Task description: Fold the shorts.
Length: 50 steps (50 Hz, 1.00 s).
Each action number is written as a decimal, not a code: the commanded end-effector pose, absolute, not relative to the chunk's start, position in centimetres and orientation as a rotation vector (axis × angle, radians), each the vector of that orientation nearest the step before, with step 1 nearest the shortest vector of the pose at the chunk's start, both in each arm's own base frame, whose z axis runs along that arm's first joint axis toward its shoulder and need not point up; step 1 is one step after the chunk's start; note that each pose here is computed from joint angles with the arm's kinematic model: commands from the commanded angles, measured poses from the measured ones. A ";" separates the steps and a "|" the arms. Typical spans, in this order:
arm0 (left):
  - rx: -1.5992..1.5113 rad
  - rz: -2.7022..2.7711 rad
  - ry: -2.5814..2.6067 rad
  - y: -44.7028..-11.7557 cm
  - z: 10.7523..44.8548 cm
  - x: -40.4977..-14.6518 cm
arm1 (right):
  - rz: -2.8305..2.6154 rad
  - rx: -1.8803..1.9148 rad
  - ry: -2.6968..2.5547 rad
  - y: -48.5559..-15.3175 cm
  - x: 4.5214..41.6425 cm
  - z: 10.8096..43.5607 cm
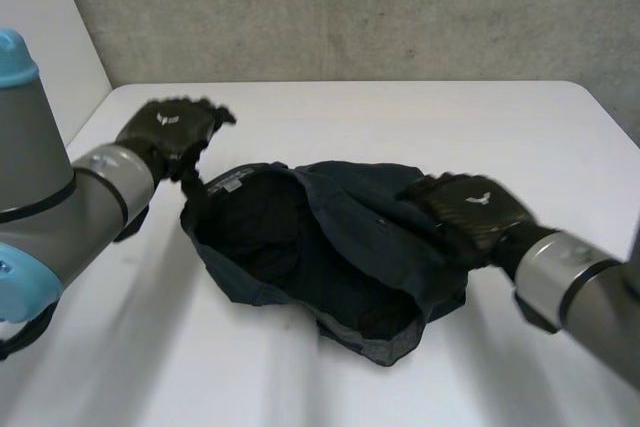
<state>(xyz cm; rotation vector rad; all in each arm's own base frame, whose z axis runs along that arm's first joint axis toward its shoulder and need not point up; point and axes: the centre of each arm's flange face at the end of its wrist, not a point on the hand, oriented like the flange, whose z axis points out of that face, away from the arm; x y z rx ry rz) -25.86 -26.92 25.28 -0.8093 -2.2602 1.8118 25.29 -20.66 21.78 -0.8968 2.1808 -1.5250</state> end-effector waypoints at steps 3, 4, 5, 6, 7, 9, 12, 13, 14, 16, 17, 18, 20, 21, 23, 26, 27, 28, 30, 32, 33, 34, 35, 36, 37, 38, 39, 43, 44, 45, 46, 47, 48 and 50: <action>-0.832 1.668 -2.376 -27.2 21.5 -25.6 | -1.403 -0.827 2.222 -20.7 27.8 17.3; -0.835 1.660 -2.380 -27.2 21.3 -25.7 | -1.409 -0.824 2.238 -21.0 27.8 17.0; -0.839 1.648 -2.386 -27.2 21.0 -25.8 | -1.415 -0.822 2.252 -21.3 27.8 16.8; -0.842 1.643 -2.388 -27.2 20.9 -25.8 | -1.421 -0.819 2.265 -21.6 27.8 16.6; -0.845 1.632 -2.392 -27.1 20.7 -25.9 | -1.455 -0.828 2.283 -22.2 27.8 16.5; -0.848 1.624 -2.395 -26.9 20.7 -26.0 | -1.526 -0.859 2.279 -23.2 27.8 16.9; -0.877 1.578 -2.392 -25.7 20.8 -26.5 | -1.737 -0.999 2.225 -25.6 27.8 18.6; -0.890 1.562 -2.389 -25.2 20.9 -26.7 | -1.802 -1.041 2.209 -26.4 27.8 19.3; -0.909 1.544 -2.383 -24.5 21.1 -27.1 | -1.864 -1.089 2.189 -27.1 27.7 19.9; -0.945 1.524 -2.343 -22.4 22.3 -27.9 | -2.068 -1.216 2.107 -29.4 27.8 22.6; -0.954 1.519 -2.320 -21.5 22.8 -28.2 | -2.114 -1.244 2.086 -30.0 27.9 23.2; -0.956 1.514 -2.304 -20.9 23.1 -28.5 | -2.167 -1.267 2.059 -30.6 28.1 24.0; -0.933 1.499 -2.233 -18.7 24.1 -29.7 | -2.279 -1.281 1.990 -32.7 29.0 25.6; -0.921 1.489 -2.212 -18.0 24.4 -30.1 | -2.306 -1.271 1.969 -33.4 29.2 26.0; -0.893 1.460 -2.140 -16.1 25.1 -31.4 | -2.374 -1.254 1.890 -34.7 29.9 27.2; -0.892 1.433 -2.072 -14.3 25.4 -32.8 | -2.412 -1.251 1.817 -35.8 30.6 27.5; -0.893 1.415 -2.028 -13.3 25.2 -33.9 | -2.420 -1.274 1.764 -36.5 31.3 27.0; -0.901 1.408 -2.008 -12.8 24.9 -34.6 | -2.424 -1.285 1.739 -36.8 31.6 26.7; -0.934 1.395 -1.981 -11.8 23.9 -36.2 | -2.424 -1.297 1.697 -37.2 32.0 26.0; -0.967 1.404 -1.955 -10.4 22.6 -38.2 | -2.400 -1.319 1.658 -37.5 32.5 24.7; -0.969 1.413 -1.953 -10.0 22.2 -38.8 | -2.392 -1.322 1.650 -37.6 32.6 24.2; -0.971 1.421 -1.954 -9.6 21.9 -39.3 | -2.385 -1.326 1.647 -37.7 32.7 23.7; -0.975 1.441 -1.956 -9.0 21.6 -40.1 | -2.376 -1.326 1.665 -38.0 32.5 22.7; -0.972 1.455 -1.960 -8.9 21.5 -40.4 | -2.374 -1.324 1.681 -38.3 32.2 22.3; -0.965 1.468 -1.958 -8.8 21.6 -40.7 | -2.368 -1.320 1.702 -38.5 31.9 22.0; -0.955 1.493 -1.956 -8.9 21.8 -41.1 | -2.367 -1.307 1.744 -39.1 30.9 21.7; -0.956 1.495 -1.956 -8.9 21.8 -41.2 | -2.370 -1.299 1.767 -39.3 30.4 21.7; -0.961 1.513 -1.943 -9.0 22.7 -41.2 | -2.400 -1.228 1.880 -39.7 28.2 22.9; -0.963 1.523 -1.940 -9.1 23.0 -41.1 | -2.402 -1.210 1.899 -39.7 27.8 23.3; -0.963 1.540 -1.938 -9.4 23.3 -41.0 | -2.409 -1.184 1.916 -39.6 27.2 24.1; -0.950 1.583 -1.937 -10.4 24.3 -40.4 | -2.410 -1.146 1.941 -39.3 26.4 25.5; -0.937 1.613 -1.945 -11.3 24.9 -39.9 | -2.410 -1.129 1.946 -38.9 26.0 26.4; -0.926 1.634 -1.954 -12.0 25.3 -39.4 | -2.410 -1.111 1.952 -38.6 25.6 27.3; -0.874 1.706 -1.976 -14.5 26.6 -37.9 | -2.386 -1.079 1.977 -37.4 24.8 29.5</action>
